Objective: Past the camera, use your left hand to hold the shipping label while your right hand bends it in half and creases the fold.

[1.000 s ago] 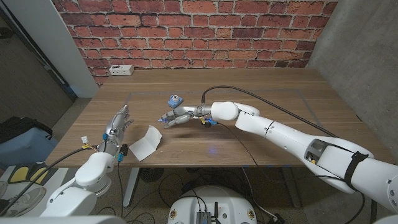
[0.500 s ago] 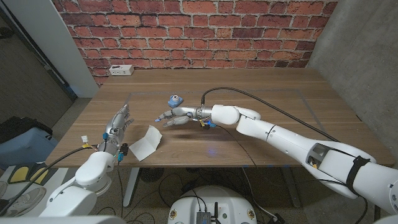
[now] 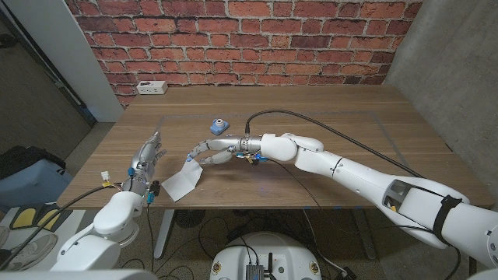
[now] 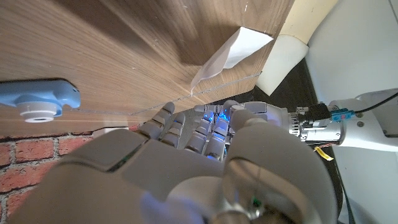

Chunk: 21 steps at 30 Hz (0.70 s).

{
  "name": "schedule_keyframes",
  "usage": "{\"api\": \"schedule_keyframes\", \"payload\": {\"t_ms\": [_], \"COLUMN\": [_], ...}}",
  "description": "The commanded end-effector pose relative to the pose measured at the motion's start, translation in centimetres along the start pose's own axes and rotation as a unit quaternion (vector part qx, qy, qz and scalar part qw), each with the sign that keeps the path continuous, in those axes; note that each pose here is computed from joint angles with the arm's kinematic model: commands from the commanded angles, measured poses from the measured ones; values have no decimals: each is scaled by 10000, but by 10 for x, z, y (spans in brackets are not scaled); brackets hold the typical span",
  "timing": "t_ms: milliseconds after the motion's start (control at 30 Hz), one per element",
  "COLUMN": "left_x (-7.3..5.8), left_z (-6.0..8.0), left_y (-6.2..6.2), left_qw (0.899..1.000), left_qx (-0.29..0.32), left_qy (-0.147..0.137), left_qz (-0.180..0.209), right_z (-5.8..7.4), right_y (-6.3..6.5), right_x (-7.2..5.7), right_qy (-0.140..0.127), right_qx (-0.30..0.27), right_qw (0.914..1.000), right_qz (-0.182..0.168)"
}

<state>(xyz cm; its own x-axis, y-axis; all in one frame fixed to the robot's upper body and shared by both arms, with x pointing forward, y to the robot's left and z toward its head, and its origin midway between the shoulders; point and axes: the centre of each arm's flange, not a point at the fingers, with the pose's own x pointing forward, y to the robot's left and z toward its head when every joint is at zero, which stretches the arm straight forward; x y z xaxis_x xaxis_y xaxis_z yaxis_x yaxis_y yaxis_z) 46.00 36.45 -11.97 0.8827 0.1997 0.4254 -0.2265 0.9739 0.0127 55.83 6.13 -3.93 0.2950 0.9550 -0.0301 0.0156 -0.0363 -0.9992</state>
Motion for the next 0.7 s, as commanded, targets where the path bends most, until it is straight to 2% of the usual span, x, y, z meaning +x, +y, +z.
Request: {"api": "schedule_keyframes", "payload": {"t_ms": [33, 133, 300, 700], "left_x": [-19, -27, -36, -45], "left_z": [-2, -1, -2, -9], "left_y": [-1, -2, -2, -5], "left_qw": [9974, 9940, 9917, 9944], "left_qx": [293, 435, 406, 199], "left_qy": [219, 366, 478, 501], "left_qz": [624, 933, 1121, 907], "right_z": [16, 17, 17, 6], "right_y": [4, 5, 9, 15], "right_x": [10, 12, 14, 17], "right_qy": [-97, -80, -3, 383], "right_qx": [-519, -545, -619, -680], "right_qw": [9983, 9979, 9970, 9941], "right_qz": [264, 327, 463, 753]}}
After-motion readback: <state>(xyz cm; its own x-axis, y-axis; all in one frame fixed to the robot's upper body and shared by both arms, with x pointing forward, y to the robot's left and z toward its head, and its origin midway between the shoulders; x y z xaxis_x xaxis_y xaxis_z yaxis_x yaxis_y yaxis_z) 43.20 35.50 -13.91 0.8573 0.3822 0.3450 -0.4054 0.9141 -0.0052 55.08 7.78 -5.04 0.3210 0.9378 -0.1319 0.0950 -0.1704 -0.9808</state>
